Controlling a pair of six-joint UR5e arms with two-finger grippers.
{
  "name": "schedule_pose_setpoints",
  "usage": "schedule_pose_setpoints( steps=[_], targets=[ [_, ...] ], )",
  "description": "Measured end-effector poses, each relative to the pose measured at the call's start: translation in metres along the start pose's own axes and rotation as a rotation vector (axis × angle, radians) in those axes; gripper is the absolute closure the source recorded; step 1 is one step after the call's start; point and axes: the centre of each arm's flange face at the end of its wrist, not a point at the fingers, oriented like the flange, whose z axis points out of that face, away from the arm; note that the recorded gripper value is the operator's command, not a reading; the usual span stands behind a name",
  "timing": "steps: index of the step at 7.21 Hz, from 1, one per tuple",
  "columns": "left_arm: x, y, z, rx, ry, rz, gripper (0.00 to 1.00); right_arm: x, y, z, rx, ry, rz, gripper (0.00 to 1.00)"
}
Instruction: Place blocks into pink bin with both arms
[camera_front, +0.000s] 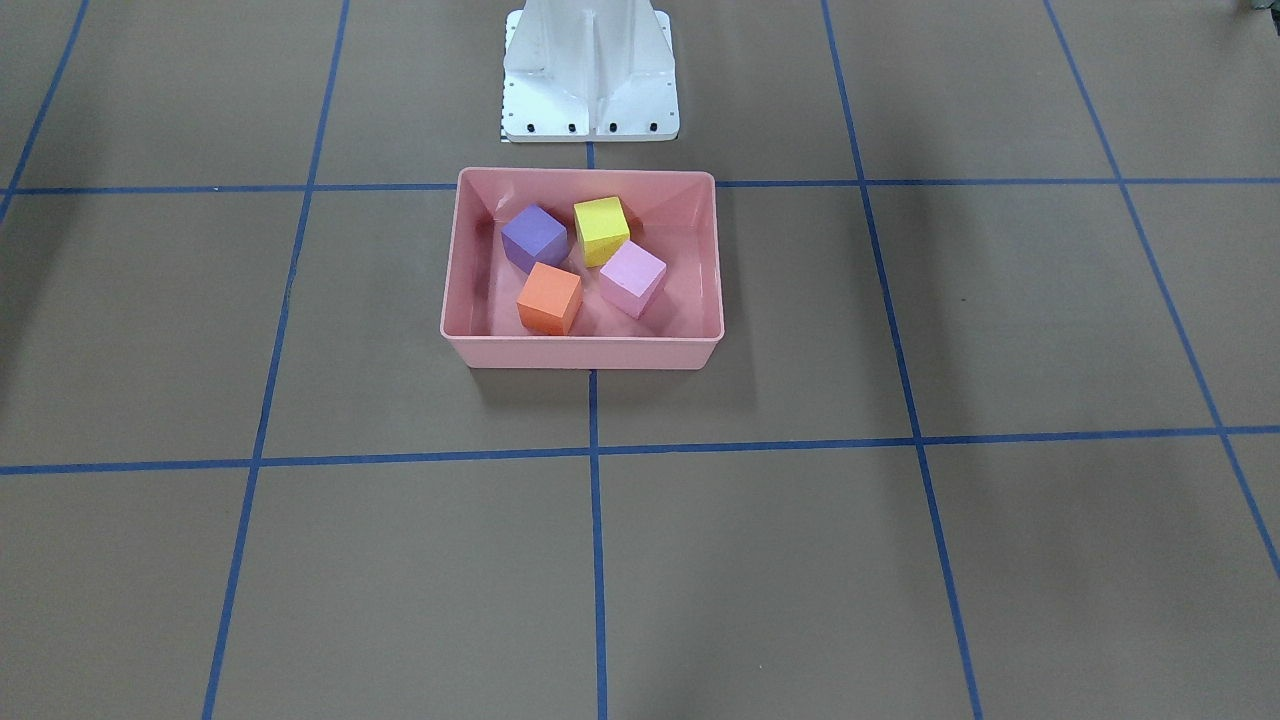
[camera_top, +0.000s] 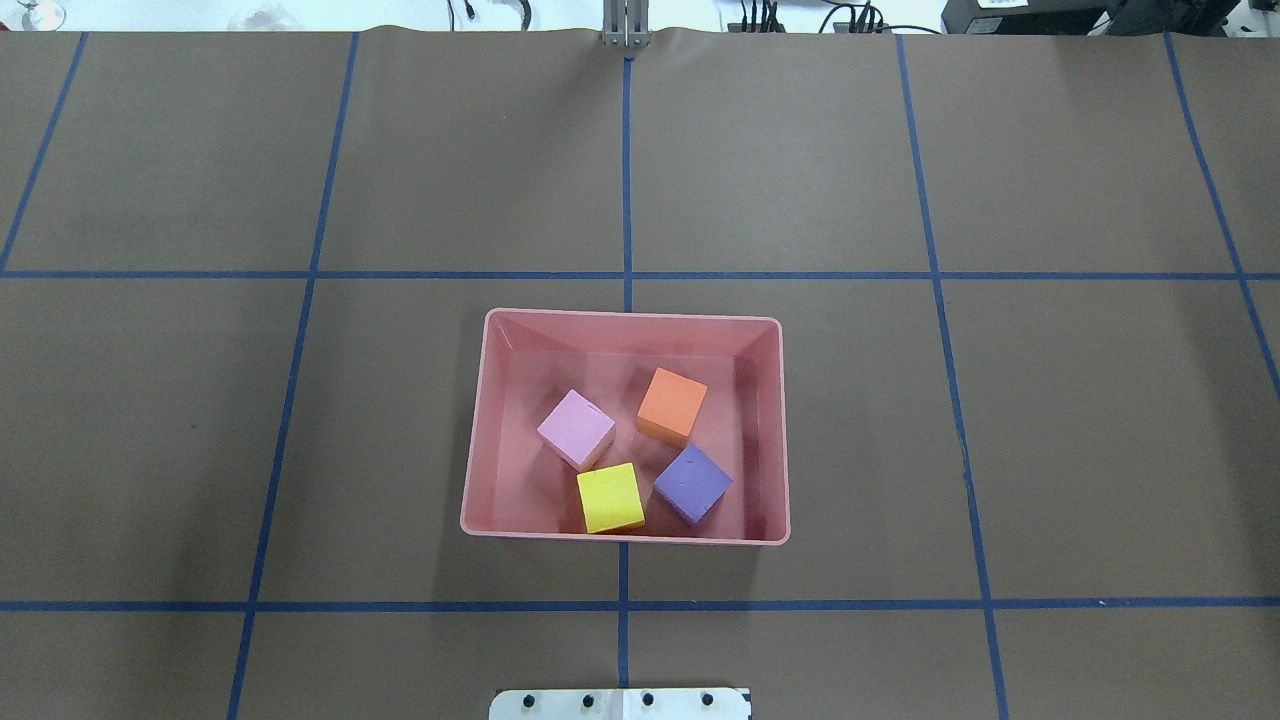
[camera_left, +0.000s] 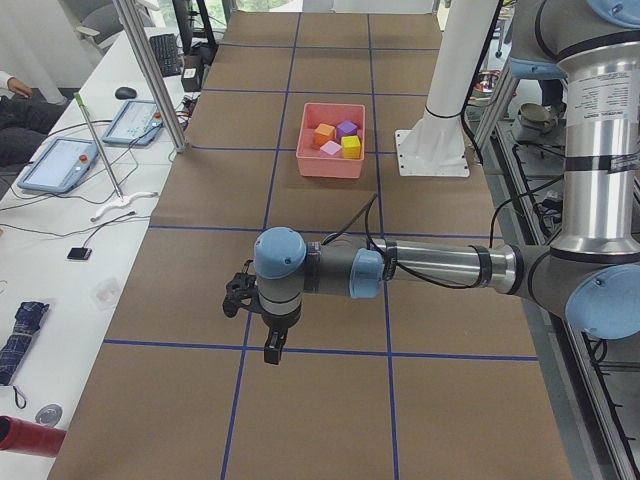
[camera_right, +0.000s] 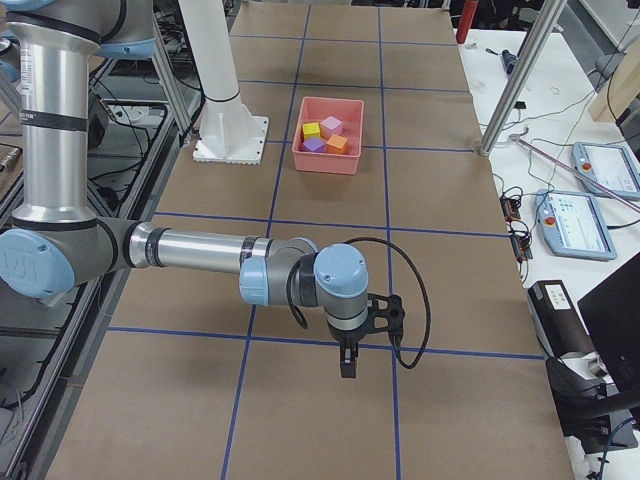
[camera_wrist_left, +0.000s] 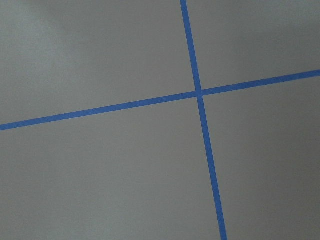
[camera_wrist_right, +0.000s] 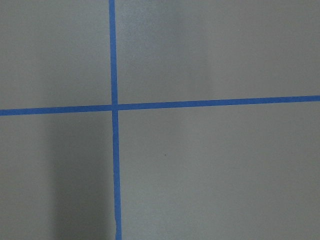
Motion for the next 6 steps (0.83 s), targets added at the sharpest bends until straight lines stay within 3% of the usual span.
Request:
schedule_pose_setpoints(
  steps=[6],
  targets=[
    [-0.003, 0.0057, 0.0043, -0.01, 0.002, -0.009, 0.0, -0.0016, -0.0009, -0.0009, 0.007, -0.012, 0.0, 0.0]
  ],
)
